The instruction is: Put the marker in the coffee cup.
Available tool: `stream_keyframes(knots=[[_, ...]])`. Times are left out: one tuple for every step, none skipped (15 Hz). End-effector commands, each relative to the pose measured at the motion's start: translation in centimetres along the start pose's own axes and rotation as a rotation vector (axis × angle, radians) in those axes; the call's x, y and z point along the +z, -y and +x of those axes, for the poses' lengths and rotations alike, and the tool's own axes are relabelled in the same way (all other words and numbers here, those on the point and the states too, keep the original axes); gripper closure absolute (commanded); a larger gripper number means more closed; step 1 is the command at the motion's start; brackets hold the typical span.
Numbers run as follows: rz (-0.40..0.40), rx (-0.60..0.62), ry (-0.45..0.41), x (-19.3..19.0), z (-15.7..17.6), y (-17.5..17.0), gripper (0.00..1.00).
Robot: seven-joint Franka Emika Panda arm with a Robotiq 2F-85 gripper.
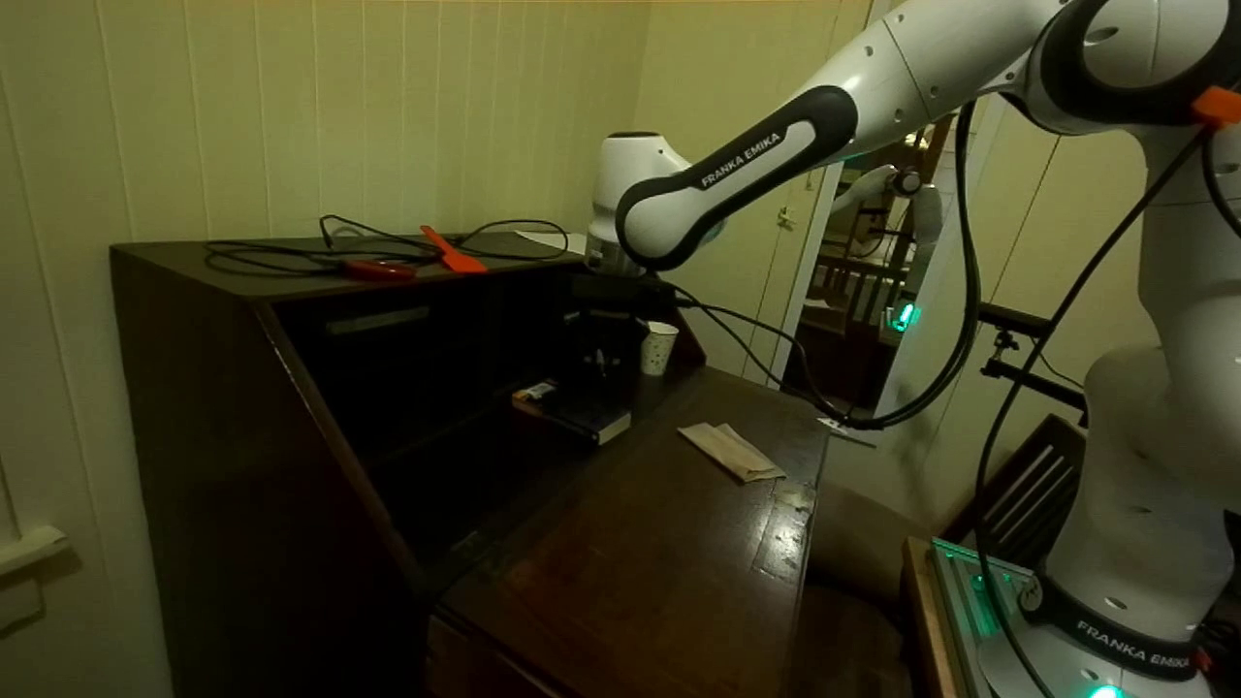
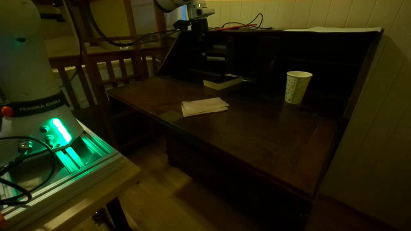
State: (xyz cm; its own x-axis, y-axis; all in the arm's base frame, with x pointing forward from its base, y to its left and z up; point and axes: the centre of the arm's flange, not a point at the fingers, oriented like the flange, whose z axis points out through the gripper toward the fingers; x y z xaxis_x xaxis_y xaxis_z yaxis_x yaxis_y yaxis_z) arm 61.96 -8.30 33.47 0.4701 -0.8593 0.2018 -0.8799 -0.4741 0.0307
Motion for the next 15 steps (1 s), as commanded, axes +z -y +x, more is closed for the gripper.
stream_keyframes(knots=[[-0.09, 0.092, -0.044, -1.3, -2.0, -0.9, 0.92], [-0.094, 0.119, -0.062, -1.2, -2.0, -1.5, 0.93], [-0.094, 0.147, -0.085, -1.1, -1.9, -2.1, 0.93], [-0.089, 0.163, -0.095, -1.0, -1.7, -2.6, 0.93], [-0.096, 0.153, -0.103, -0.9, -1.5, -3.3, 0.93], [-0.097, 0.141, -0.103, -0.8, -1.4, -3.8, 0.93], [-0.101, 0.129, -0.107, -0.7, -1.3, -4.4, 0.93], [-0.091, 0.127, -0.102, -0.8, -1.0, -5.0, 0.93], [-0.075, 0.126, -0.095, -0.7, -0.9, -5.5, 0.93], [-0.017, 0.108, -0.07, -0.7, -0.8, -6.0, 0.93], [0.058, 0.083, -0.058, -0.8, -0.7, -6.4, 0.93], [0.105, 0.073, -0.06, -1.0, -0.6, -6.9, 0.93], [0.162, 0.084, -0.061, -1.0, -0.2, -7.7, 0.93], [0.216, 0.106, -0.06, -0.9, 0.2, -8.3, 0.93], [0.26, 0.159, -0.06, -1.0, 0.6, -9.0, 0.93]])
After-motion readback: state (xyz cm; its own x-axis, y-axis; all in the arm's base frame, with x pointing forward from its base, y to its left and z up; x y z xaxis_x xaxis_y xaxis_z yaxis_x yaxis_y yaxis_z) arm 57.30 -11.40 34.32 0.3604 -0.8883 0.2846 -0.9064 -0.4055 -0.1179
